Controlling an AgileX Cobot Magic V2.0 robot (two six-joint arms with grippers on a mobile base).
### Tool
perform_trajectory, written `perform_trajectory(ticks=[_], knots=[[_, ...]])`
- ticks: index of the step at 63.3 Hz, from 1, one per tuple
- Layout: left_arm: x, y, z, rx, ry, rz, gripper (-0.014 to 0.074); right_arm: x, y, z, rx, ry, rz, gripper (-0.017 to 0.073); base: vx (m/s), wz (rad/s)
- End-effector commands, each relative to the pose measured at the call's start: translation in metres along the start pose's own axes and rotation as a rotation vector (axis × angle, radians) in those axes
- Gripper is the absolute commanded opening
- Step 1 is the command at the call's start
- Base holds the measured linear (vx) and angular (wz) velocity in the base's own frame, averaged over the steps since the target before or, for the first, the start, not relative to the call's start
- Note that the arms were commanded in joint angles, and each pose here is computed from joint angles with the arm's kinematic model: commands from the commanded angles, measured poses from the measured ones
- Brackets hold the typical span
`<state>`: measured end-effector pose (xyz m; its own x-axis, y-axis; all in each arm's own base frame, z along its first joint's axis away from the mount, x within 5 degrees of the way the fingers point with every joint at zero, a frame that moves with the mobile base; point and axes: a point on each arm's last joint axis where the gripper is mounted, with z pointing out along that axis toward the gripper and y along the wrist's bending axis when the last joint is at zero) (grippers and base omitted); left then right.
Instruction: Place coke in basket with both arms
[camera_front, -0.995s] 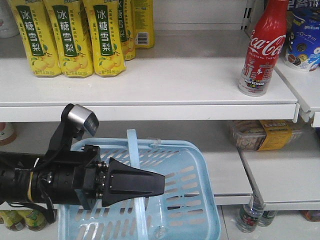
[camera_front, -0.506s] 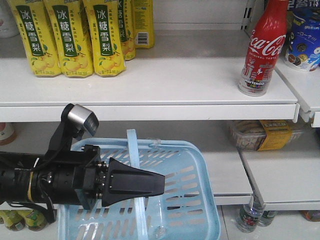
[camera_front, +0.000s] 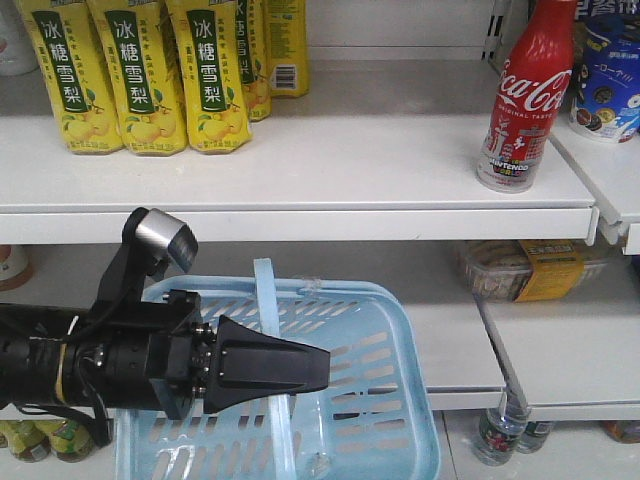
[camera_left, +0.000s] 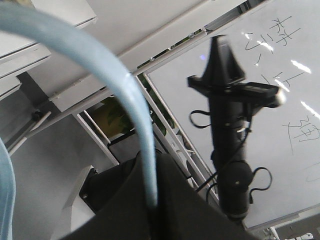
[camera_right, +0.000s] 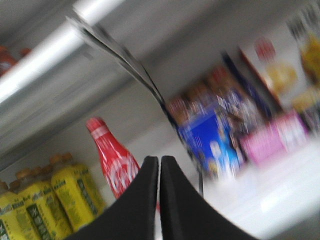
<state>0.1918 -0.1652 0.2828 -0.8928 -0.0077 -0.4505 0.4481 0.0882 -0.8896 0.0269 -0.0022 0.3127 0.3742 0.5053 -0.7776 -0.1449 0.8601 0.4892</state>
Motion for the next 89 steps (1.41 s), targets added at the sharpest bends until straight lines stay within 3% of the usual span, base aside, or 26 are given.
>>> perform_trajectory(ticks=[1,10,17,24,37,42,47,65,89], knots=[[0.000,-0.033,-0.004,0.238,0.026,0.032,-0.0006,-0.037,0.024,0.009,-0.051,-0.085,-0.191,-0.0002,0.00,0.00],[0.000,-0.033,-0.004,0.238,0.026,0.032,-0.0006,-0.060,0.039,0.028,-0.054,-0.093,-0.375,0.0011,0.00,0.00],[0.000,-0.033,-0.004,0.238,0.026,0.032,-0.0006,-0.066,0.046,0.045,-0.076,-0.098,-0.427,0.0046,0.00,0.00],[0.000,-0.033,-0.004,0.238,0.026,0.032,-0.0006,-0.069,0.054,0.061,-0.161,-0.139,-0.435,0.0126,0.00,0.00],[0.000,-0.033,-0.004,0.238,0.026,0.032,-0.0006,-0.054,0.072,0.101,-0.377,-0.044,-0.428,0.0410,0.00,0.00],[0.000,-0.033,-0.004,0.238,0.026,0.032,-0.0006,-0.046,0.075,0.112,-0.416,0.006,-0.439,0.0509,0.00,0.00],[0.000,-0.033,-0.004,0.238,0.026,0.032,-0.0006,-0.036,0.072,0.121,-0.409,0.048,-0.411,0.0580,0.00,0.00],[0.000,-0.033,-0.004,0.238,0.026,0.032,-0.0006,-0.013,0.070,0.169,-0.394,0.158,-0.452,0.0597,0.00,0.00],[0.000,-0.033,-0.004,0.238,0.026,0.032,-0.0006,0.022,0.064,0.250,-0.357,0.272,-0.451,0.0594,0.00,0.00]])
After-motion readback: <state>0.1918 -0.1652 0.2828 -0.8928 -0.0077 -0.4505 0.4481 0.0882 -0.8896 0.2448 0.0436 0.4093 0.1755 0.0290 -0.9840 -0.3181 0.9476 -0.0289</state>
